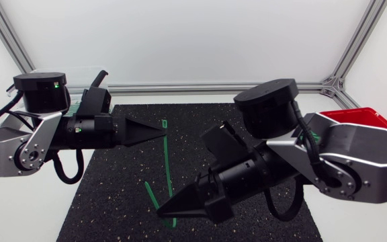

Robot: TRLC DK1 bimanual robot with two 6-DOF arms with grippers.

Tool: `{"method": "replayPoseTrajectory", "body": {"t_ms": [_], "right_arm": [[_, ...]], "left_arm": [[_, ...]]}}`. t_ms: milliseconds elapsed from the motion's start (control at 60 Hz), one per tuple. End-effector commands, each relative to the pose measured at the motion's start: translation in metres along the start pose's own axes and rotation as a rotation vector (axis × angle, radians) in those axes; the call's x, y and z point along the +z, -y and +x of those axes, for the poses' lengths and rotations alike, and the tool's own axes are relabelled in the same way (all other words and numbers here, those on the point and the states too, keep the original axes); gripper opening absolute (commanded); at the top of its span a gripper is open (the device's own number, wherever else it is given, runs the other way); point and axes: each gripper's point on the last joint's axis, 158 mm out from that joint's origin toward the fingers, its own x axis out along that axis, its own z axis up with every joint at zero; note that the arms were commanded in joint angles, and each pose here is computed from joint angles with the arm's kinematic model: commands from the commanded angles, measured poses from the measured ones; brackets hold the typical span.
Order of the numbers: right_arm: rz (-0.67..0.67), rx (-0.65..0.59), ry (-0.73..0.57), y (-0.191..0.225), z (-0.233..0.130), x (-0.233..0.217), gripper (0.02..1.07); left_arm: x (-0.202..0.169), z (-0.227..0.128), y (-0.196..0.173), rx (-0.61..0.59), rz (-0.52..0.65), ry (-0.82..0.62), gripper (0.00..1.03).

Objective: Take a green cable tie from the red box, thread the tail through the head to close it, then place it in the transparent bin on the left.

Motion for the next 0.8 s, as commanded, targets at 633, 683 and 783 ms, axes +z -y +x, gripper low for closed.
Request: {"method": "replayPoseTrajectory", "body": {"t_ms": [633, 683, 783], "right_arm": [[0.646, 0.195, -0.026, -0.028, -0.044, 0.049, 0.08], [0.664, 0.193, -0.027, -0.027, -0.046, 0.049, 0.08], [0.687, 0.193, -0.033, -0.027, -0.049, 0.05, 0.08]], "left_arm": [[-0.03, 0.009, 0.027, -0.018, 0.239, 0.096, 0.04], [-0.029, 0.008, 0.03, -0.014, 0.259, 0.115, 0.04], [-0.03, 0.009, 0.036, -0.011, 0.296, 0.138, 0.04]]}}
